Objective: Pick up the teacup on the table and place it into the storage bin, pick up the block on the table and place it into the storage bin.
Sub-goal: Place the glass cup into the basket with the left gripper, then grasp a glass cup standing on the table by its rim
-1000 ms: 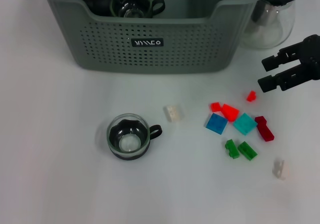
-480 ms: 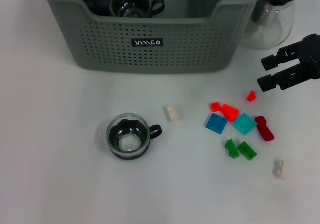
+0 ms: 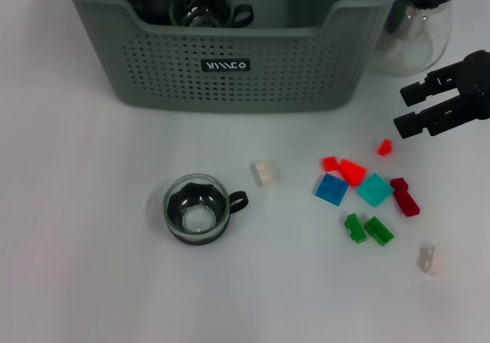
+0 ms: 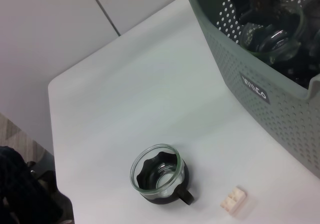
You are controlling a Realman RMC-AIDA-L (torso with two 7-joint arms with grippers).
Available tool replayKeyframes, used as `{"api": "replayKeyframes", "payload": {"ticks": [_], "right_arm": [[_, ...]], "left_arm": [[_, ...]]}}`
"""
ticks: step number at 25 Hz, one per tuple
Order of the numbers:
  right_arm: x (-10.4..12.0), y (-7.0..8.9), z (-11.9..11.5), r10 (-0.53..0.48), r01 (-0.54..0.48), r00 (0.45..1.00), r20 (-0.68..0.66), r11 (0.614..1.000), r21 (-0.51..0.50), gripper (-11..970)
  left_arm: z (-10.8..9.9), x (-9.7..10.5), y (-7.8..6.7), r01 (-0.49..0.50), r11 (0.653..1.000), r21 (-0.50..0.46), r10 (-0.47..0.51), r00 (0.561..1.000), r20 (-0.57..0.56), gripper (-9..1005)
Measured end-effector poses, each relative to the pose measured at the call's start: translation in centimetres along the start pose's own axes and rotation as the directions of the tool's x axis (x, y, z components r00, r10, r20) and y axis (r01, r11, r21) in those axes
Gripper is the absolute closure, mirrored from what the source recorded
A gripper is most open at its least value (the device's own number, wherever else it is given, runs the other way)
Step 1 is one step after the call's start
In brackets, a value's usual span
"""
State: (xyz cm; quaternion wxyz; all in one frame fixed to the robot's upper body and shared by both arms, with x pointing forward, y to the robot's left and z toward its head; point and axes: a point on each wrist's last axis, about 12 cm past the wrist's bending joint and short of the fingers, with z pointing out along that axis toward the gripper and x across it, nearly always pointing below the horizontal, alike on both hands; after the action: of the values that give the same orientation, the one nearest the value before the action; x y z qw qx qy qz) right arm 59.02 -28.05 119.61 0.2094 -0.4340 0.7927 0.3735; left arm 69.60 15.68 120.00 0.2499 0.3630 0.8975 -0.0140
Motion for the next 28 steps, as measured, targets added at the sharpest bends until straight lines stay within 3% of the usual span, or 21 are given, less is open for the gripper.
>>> {"api": "replayKeyframes", "payload": {"ticks": [7, 17, 22, 23, 28], "right_arm": [[0.0, 0.0, -0.1, -0.001, 0.001, 1.000, 0.000, 1.000, 0.003, 117], [-0.1, 0.0, -0.3, -0.001, 0.001, 1.000, 0.004, 1.000, 0.008, 117], [-0.1, -0.1, -0.5, -0.003, 0.003, 1.000, 0.005, 1.000, 0.015, 118], [-0.1, -0.1, -0.6, -0.004, 0.004, 1.000, 0.006, 1.000, 0.016, 118], [-0.2, -0.1, -0.7, -0.007, 0.007, 1.000, 0.009, 1.000, 0.019, 118]], "left_arm": [[0.0, 0.0, -0.1, -0.004, 1.000, 0.003, 0.004, 1.000, -0.002, 876], [-1.0, -0.3, 0.2, -0.005, 1.000, -0.001, 0.005, 1.000, 0.017, 677], [-3.2, -1.0, 1.0, 0.018, 1.000, -0.012, -0.017, 0.997, 0.075, 552], [-5.2, -1.4, 1.7, 0.059, 0.998, -0.005, -0.058, 0.989, 0.135, 527], [-8.9, -1.6, 2.8, 0.135, 0.989, 0.059, -0.146, 0.950, 0.277, 423]]}}
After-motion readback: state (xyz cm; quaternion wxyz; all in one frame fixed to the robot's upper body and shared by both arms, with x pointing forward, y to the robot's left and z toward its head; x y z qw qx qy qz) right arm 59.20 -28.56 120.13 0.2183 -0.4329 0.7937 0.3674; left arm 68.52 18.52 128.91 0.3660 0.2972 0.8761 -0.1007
